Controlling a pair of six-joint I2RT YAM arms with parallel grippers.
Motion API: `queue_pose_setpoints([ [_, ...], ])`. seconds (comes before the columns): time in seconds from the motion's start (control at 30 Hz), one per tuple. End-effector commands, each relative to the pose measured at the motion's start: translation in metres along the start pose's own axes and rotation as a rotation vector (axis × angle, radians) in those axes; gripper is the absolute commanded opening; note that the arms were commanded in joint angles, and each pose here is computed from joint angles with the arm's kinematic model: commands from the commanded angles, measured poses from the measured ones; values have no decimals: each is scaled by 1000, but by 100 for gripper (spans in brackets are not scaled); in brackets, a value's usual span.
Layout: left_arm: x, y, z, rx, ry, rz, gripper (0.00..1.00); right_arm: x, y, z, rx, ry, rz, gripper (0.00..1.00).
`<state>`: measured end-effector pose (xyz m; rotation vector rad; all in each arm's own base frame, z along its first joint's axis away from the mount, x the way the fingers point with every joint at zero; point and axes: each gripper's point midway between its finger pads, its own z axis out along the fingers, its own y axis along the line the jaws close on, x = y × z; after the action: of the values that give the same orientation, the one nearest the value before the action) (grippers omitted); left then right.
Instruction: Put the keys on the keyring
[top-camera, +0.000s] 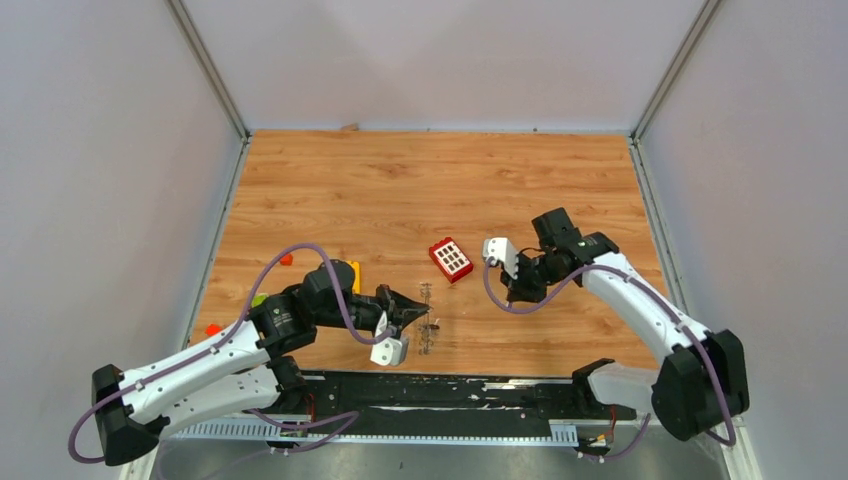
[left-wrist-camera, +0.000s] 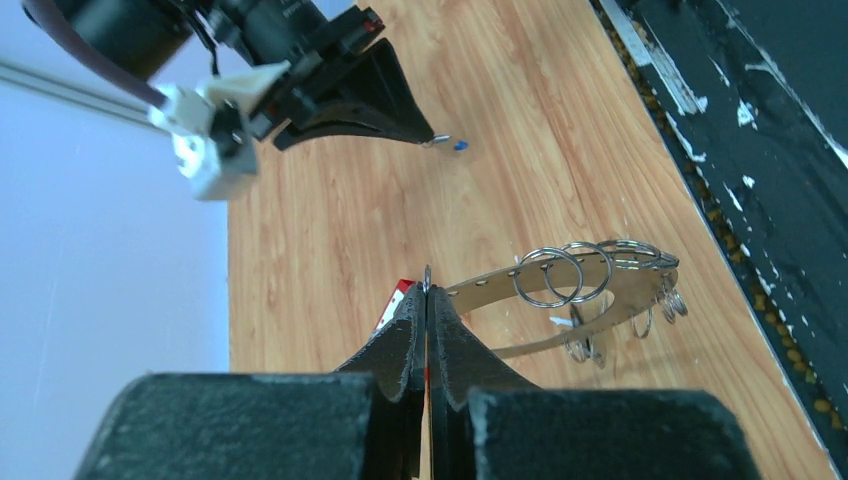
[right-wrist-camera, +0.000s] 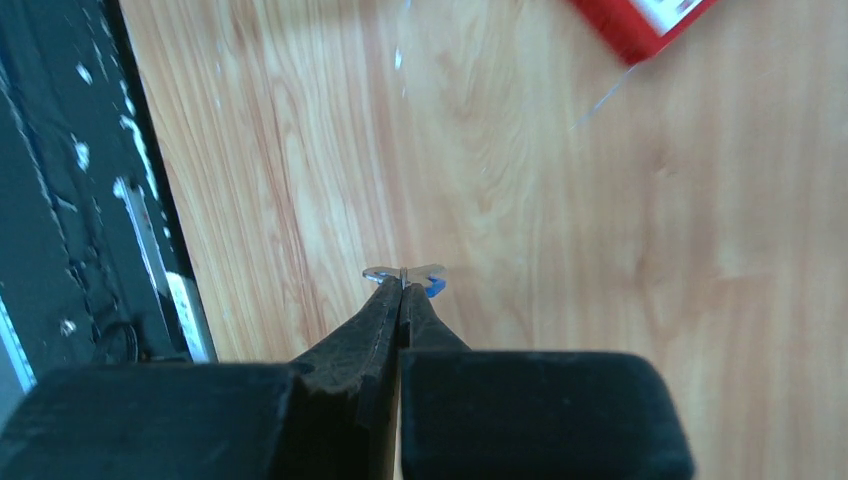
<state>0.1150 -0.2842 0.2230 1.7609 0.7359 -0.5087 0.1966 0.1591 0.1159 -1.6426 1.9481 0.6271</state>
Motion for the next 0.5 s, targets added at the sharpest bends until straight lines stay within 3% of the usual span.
queue_pose_setpoints([
  [0.0,-1,-4,0,33,-18,105,0,36,-9,24,-4,141,-25,1],
  [0.23,7,-9,-1,43,10,145,0,54,-8,62,-69,205,-23,6],
  [0.37,10,-10,-1,44,20,152,0,52,-12,71,-81,216,-26,14],
  [0.47,11,-9,-3,41,29,152,0,43,-15,69,-80,193,-31,27],
])
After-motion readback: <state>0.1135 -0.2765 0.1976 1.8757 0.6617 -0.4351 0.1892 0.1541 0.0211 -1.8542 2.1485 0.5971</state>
